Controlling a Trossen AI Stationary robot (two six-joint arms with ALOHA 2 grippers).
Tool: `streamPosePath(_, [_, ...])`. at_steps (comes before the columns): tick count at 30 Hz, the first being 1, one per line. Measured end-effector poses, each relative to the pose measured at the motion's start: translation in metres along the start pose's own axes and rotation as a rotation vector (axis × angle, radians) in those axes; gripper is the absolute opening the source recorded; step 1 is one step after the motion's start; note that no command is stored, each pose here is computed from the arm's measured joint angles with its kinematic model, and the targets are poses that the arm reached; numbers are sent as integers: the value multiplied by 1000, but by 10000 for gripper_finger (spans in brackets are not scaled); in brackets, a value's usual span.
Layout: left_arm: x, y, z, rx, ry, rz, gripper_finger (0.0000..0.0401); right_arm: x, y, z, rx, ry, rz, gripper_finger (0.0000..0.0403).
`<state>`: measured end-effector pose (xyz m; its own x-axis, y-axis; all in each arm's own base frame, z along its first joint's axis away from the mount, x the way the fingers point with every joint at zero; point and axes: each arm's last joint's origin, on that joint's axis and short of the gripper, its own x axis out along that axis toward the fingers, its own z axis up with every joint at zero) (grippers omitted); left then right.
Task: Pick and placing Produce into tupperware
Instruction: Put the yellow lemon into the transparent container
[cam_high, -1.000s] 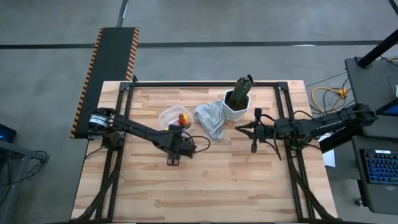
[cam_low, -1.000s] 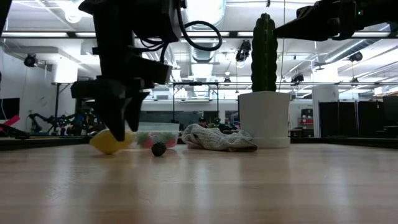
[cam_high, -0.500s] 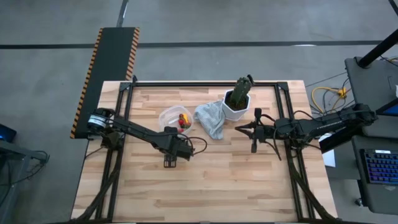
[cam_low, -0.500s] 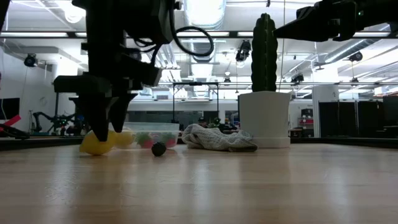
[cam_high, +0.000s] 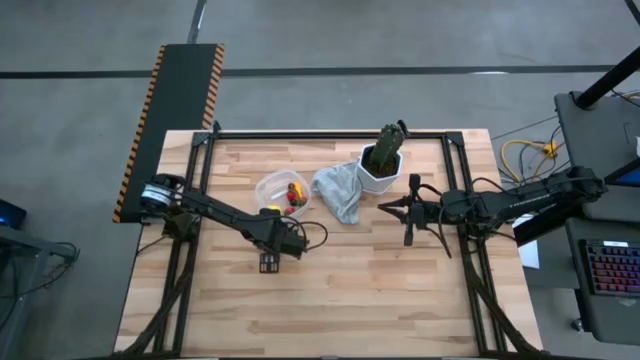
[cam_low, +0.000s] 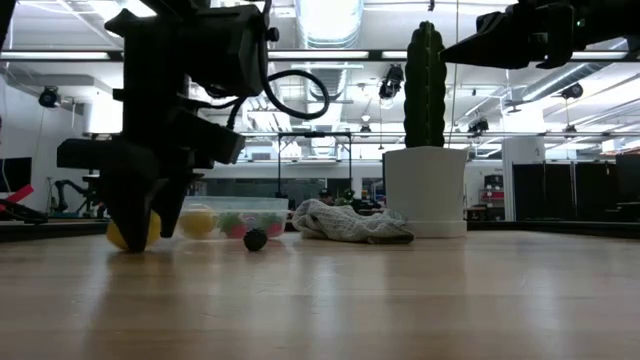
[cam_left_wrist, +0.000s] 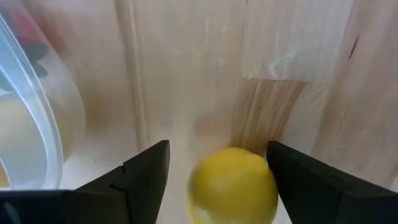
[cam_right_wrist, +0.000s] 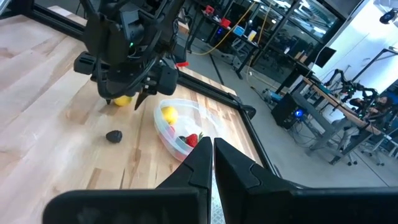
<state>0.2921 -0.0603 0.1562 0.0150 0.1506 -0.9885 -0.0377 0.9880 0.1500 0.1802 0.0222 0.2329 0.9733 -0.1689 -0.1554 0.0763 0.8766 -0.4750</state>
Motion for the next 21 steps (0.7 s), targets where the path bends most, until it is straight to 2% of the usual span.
streamPosePath(8, [-4,1,1,3,-8,2,254,0,0,0,0,0,0,9])
streamPosePath(16, [-5,2,-6,21,65,13,254,0,0,0,0,0,0,9])
streamPosePath(21, [-5,2,-5,36,54,9,254,0,0,0,0,0,0,9])
